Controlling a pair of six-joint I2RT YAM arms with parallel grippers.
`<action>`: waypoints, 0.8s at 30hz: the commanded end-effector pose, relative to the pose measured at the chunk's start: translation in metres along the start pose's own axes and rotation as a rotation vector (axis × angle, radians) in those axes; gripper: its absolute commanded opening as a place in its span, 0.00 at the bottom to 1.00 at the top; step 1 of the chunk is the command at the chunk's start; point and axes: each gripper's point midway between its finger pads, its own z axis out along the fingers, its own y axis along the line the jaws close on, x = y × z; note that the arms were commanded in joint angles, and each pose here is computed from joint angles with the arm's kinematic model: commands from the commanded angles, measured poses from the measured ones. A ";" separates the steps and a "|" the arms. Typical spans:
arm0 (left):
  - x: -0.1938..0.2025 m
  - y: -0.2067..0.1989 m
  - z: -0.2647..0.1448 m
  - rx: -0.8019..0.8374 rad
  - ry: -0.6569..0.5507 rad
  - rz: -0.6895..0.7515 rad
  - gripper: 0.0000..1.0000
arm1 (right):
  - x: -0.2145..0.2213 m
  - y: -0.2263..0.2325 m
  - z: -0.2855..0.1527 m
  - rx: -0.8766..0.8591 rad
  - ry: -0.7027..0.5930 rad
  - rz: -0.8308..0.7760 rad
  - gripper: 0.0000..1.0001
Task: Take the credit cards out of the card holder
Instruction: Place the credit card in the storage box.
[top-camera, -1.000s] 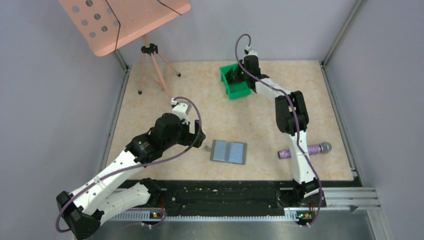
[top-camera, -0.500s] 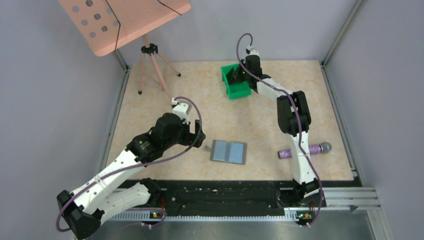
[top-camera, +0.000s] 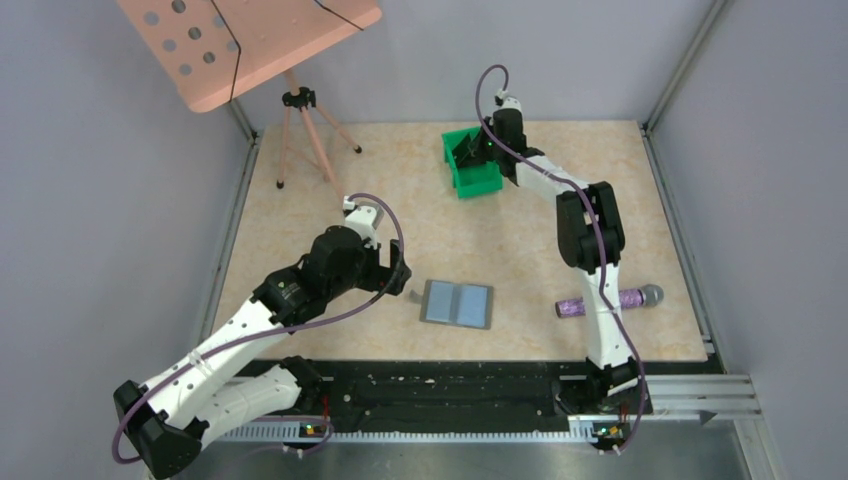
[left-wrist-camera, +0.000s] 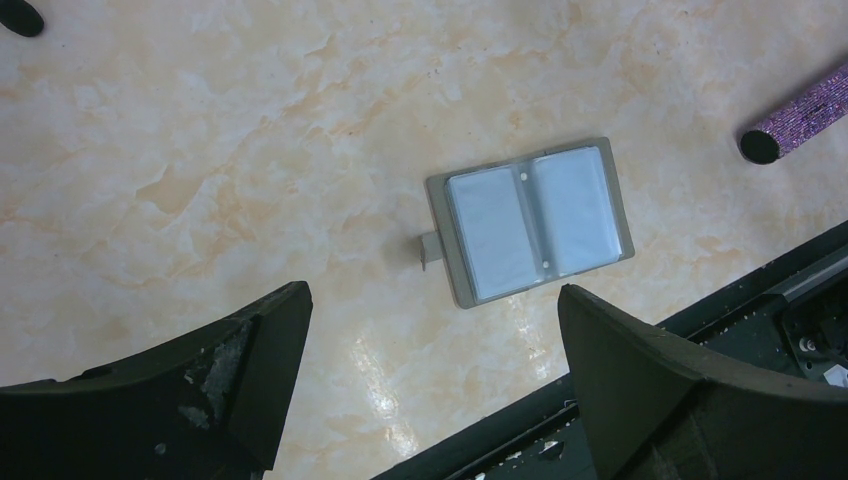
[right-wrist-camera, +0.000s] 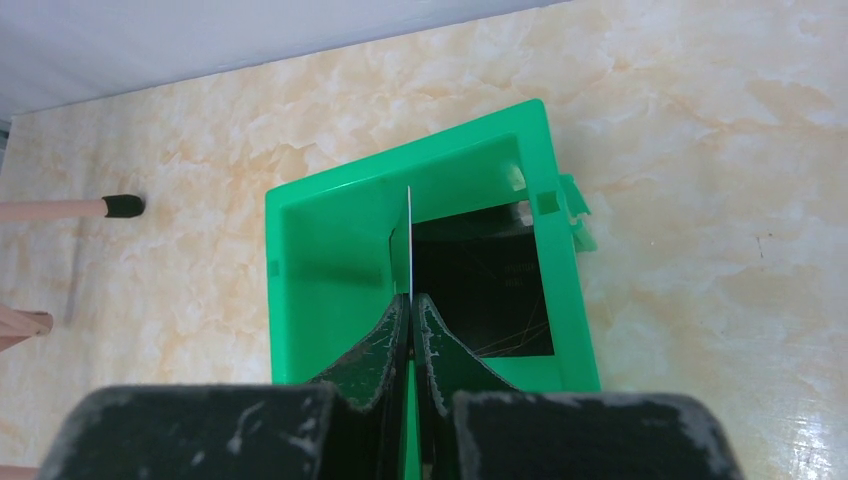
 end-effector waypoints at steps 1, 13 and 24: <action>-0.006 -0.001 0.001 0.001 -0.023 -0.006 0.99 | -0.038 0.006 -0.019 0.005 -0.074 0.005 0.00; -0.006 -0.001 0.001 0.000 -0.023 -0.005 0.99 | -0.039 -0.008 -0.019 0.072 -0.079 0.016 0.09; -0.005 0.000 0.002 -0.004 -0.019 -0.008 0.99 | -0.060 -0.002 -0.030 0.092 -0.098 -0.010 0.29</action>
